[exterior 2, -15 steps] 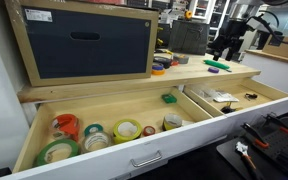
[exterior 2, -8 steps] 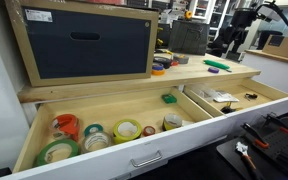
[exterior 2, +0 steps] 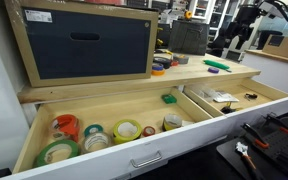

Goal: Pick up the yellow and black masking tape and put it in the left drawer

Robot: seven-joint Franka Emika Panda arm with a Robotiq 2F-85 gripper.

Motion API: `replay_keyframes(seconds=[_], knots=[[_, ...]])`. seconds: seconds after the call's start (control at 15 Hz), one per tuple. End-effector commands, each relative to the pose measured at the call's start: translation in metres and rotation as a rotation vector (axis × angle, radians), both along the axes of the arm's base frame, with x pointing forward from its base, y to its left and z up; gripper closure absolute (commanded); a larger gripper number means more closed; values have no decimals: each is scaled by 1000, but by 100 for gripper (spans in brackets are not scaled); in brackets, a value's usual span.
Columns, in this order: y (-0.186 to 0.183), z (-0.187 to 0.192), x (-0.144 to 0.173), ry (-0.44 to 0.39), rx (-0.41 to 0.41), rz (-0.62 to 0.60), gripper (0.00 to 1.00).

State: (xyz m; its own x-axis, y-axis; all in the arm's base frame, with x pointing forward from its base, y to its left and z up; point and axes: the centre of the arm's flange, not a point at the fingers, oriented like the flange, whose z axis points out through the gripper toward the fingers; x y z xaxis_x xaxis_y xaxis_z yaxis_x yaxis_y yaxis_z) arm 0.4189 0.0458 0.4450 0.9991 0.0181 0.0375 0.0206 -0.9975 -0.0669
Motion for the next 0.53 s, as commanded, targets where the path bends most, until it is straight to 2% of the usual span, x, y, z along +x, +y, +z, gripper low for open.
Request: replay_keyframes(seconds=[0.0, 0.2, 0.47], knots=[[2, 0, 0, 1, -1, 4, 0], [8, -17, -2, 29, -3, 6, 0], [-27, -17, 20, 32, -43, -11, 0]])
